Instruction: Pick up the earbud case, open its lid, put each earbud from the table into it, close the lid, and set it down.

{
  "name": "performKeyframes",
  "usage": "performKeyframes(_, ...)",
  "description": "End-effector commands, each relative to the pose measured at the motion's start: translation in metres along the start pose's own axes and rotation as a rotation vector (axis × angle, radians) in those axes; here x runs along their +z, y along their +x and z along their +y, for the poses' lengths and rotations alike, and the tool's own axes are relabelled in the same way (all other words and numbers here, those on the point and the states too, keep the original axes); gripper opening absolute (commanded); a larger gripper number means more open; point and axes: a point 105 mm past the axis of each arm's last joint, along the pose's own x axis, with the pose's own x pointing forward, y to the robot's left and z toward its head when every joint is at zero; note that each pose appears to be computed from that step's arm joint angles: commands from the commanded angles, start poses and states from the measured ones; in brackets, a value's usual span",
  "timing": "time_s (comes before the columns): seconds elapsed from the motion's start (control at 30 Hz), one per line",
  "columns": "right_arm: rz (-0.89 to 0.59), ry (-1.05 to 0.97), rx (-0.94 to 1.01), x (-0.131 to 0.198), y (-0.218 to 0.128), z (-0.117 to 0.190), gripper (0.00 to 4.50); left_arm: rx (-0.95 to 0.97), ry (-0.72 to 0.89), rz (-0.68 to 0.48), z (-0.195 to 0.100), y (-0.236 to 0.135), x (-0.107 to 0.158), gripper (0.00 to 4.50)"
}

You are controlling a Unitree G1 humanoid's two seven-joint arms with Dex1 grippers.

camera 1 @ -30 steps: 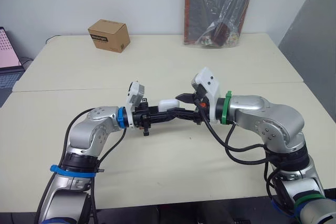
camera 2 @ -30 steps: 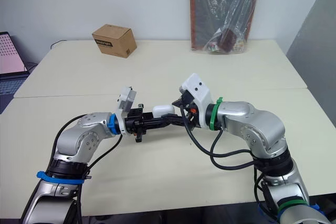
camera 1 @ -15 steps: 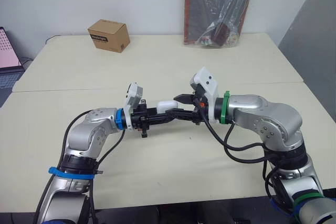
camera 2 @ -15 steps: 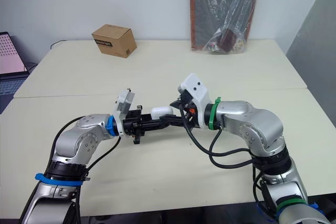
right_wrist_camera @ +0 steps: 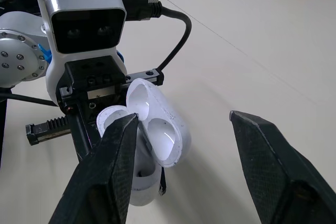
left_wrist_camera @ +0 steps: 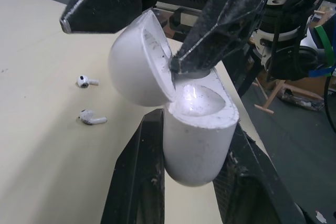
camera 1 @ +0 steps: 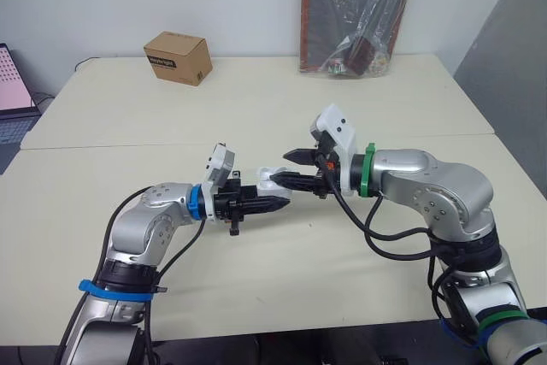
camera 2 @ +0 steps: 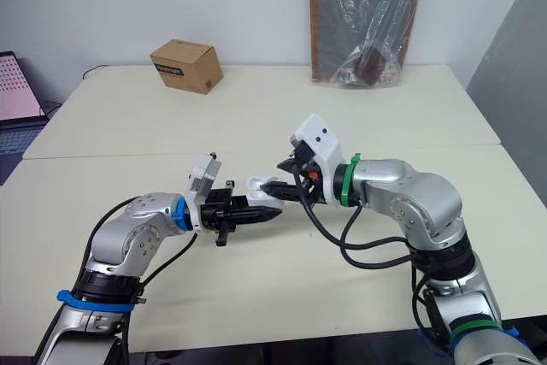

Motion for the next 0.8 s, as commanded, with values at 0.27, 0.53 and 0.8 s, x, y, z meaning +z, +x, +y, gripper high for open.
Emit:
performKeyframes(0.27,0.03,-0.09,0.028,0.012,-0.036,0.003,2.86,0.046,0.192,-0.099,0.008,-0.011,0.023,0.77)
performKeyframes(0.53,0.185,-0.047,-0.137,-0.017,-0.048,-0.031,2.86,0.064,0.251,-0.135,0.009,-0.021,0.029,0.77)
performKeyframes(0.8,0.38,0.021,-0.35,-0.064,-0.046,-0.068,2.86,0.076,0.236,-0.137,0.009,-0.025,0.03,0.77)
